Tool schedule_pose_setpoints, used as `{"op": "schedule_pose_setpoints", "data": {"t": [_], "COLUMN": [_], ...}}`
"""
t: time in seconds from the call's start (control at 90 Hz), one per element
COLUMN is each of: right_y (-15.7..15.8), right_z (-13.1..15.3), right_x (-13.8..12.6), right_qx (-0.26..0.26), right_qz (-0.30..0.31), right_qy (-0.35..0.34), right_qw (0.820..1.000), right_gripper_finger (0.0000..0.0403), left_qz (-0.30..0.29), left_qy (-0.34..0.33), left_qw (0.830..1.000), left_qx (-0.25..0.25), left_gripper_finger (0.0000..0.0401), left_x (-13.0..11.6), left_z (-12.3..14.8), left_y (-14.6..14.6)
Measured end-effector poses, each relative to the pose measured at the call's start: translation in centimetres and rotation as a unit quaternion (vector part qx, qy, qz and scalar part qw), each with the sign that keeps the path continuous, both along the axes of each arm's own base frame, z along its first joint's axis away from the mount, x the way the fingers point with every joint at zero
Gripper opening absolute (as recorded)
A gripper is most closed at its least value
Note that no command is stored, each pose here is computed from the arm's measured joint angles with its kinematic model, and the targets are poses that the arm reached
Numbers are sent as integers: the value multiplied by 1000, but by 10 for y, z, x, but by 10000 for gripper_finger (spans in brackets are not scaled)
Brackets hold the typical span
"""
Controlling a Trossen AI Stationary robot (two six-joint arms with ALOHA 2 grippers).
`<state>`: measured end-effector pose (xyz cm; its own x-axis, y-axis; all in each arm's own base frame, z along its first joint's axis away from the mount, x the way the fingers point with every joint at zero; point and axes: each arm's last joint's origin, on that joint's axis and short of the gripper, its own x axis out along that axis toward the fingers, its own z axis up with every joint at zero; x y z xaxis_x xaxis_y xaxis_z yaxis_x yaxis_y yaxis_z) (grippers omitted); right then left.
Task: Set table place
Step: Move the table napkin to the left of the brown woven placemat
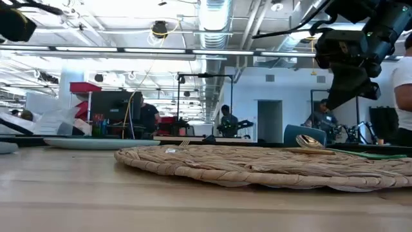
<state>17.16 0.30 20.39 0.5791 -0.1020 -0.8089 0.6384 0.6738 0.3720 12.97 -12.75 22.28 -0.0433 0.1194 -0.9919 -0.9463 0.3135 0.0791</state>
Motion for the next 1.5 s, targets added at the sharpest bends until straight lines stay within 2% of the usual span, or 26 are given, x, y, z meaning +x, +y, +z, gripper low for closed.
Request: {"op": "schedule_pose_setpoints", "data": {"t": [0.078,0.167,0.267,0.444,0.567,0.778,1.211,1.5], "right_y": [0,0,0,1,1,1,0,0], "right_z": [0,0,0,0,0,0,2,2], "right_x": [0,0,0,0,0,0,3,3], "right_qx": [-1,-1,0,-1,0,1,1,1], "right_qz": [1,2,6,15,18,18,17,17], "right_qy": [0,0,1,3,3,-1,-17,-17], "right_qw": [1000,1000,1000,1000,1000,1000,1000,1000], "right_gripper_finger": [0,0,0,0,0,0,0,0], "left_qz": [-4,-22,-27,-13,-4,-13,-60,-35], "left_qy": [22,28,33,9,2,-40,-128,-198], "left_qw": [1000,999,999,998,998,997,990,979], "left_qx": [0,-5,-9,-63,-67,-62,-27,-25], "left_gripper_finger": [106,28,6,0,0,0,0,0], "left_x": [4,8,12,14,16,35,84,99], "left_z": [-10,-20,-35,-72,-83,-84,-85,-83], "left_y": [-9,-19,-29,-43,-44,-35,7,11]}}
